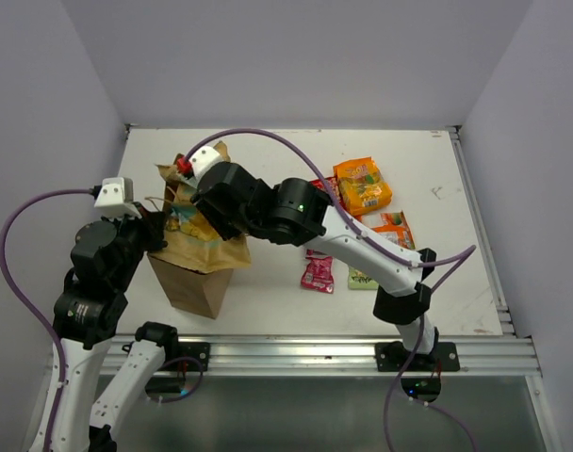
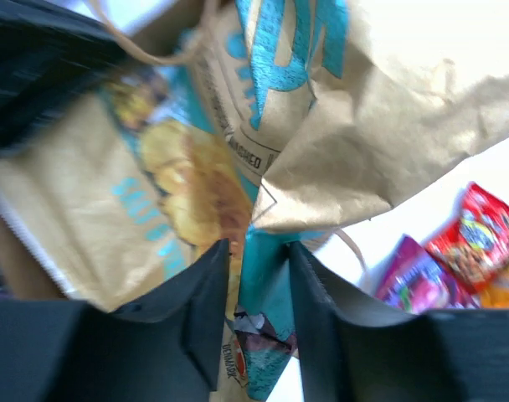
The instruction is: Place the snacks into the paper bag
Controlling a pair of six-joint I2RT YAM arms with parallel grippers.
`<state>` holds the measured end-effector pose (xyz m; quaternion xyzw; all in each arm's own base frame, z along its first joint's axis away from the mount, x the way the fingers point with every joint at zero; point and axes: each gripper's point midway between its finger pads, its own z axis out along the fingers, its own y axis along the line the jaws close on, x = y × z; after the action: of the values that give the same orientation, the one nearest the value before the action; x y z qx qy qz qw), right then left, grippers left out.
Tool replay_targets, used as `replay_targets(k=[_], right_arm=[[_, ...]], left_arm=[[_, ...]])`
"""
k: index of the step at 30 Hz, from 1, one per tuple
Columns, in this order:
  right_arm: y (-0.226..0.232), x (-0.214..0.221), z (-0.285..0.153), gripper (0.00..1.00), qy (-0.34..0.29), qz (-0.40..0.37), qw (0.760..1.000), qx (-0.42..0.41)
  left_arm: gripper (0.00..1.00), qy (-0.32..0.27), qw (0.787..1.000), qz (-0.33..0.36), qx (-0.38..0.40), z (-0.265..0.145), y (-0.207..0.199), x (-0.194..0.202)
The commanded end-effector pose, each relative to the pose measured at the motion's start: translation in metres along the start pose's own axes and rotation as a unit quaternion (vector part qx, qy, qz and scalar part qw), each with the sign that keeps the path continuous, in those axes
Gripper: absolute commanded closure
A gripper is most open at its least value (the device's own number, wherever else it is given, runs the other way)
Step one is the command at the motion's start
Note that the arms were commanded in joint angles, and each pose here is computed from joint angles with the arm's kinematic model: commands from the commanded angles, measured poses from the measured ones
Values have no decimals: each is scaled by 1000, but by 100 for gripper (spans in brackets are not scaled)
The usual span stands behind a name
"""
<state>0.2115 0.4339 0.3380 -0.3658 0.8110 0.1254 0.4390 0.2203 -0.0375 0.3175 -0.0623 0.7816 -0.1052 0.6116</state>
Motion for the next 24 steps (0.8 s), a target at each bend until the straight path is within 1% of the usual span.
replay_targets(k=[1,3,8,13,15,17,19,21,24], right_arm=[[39,-59,-41,60,-110,33,986,-125],[52,-60,-34,55,-108,35,983,-146],[86,-67,-24,55,-115,57,969,-212],[100,-77,-18,55,-129,75,960,-236],[106,-80,-20,53,-133,82,955,-251],[108,-82,-17,51,-136,87,954,-252],[105,-79,-5,51,-131,87,960,-231],[98,-66,8,51,-110,80,971,-198],[88,-56,15,50,-96,72,979,-167]], left_arm=[[100,-22,1000,2,21,-2,-9,-13],[100,-21,1000,2,22,-2,-9,-12],[100,-22,1000,3,23,-2,-9,-12],[100,-24,999,3,22,-3,-9,-14],[100,-24,999,4,23,-3,-9,-13],[100,-25,999,3,23,-3,-9,-14],[100,-23,999,2,23,-3,-9,-13],[100,-24,999,3,23,-5,-9,-14],[100,-26,999,4,21,-7,-8,-15]])
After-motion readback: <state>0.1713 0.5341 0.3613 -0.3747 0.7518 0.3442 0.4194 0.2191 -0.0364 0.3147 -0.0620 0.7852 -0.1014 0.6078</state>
